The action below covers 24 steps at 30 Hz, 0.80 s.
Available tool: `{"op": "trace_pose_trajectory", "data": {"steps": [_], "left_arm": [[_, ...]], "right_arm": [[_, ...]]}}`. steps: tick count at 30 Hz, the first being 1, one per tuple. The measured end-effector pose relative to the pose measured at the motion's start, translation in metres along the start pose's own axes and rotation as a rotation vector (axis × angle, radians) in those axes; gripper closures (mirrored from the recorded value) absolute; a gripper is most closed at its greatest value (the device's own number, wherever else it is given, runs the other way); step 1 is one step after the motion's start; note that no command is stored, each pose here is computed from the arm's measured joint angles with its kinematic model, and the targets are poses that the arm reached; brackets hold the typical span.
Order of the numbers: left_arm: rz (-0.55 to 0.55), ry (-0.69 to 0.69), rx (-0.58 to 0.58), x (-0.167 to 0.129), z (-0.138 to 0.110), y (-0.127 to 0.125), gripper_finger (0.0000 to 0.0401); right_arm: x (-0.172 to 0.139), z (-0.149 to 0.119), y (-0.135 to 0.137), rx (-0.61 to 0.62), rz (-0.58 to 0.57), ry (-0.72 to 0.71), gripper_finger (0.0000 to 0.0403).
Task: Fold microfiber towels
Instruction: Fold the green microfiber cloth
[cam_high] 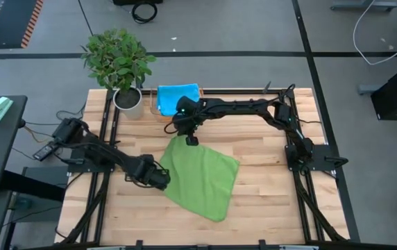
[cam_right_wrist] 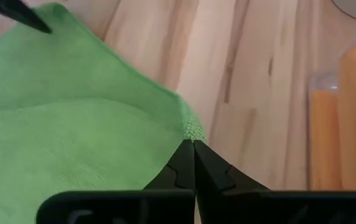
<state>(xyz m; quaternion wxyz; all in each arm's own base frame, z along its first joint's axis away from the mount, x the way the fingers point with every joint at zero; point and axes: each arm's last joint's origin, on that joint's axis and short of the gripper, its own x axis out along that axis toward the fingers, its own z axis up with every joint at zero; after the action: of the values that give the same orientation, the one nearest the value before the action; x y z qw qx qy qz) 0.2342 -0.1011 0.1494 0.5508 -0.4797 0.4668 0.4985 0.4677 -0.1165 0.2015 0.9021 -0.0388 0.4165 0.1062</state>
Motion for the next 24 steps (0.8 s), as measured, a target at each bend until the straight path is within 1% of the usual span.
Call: {"op": "trace_pose_trajectory", "data": {"steps": [4, 7, 12, 20, 24], "left_arm": [[-0.004, 0.027, 0.007, 0.010, -0.004, -0.005, 0.0170], [-0.002, 0.027, 0.006, 0.010, -0.005, -0.006, 0.0182], [0.006, 0.027, 0.000, 0.008, -0.004, -0.004, 0.0212], [0.027, 0.056, 0.004, 0.007, -0.005, -0.002, 0.0258], [0.049, 0.048, 0.030, 0.007, -0.004, 0.000, 0.0278]], "right_arm": [[-0.002, -0.003, -0.005, 0.000, -0.005, 0.006, 0.0402], [-0.003, -0.004, -0.008, -0.003, -0.008, 0.011, 0.0402], [-0.005, -0.006, -0.012, -0.017, -0.013, 0.014, 0.0402], [-0.006, -0.009, -0.015, -0.008, -0.015, 0.023, 0.0402], [-0.006, -0.009, -0.015, -0.008, -0.015, 0.023, 0.0402]]}}
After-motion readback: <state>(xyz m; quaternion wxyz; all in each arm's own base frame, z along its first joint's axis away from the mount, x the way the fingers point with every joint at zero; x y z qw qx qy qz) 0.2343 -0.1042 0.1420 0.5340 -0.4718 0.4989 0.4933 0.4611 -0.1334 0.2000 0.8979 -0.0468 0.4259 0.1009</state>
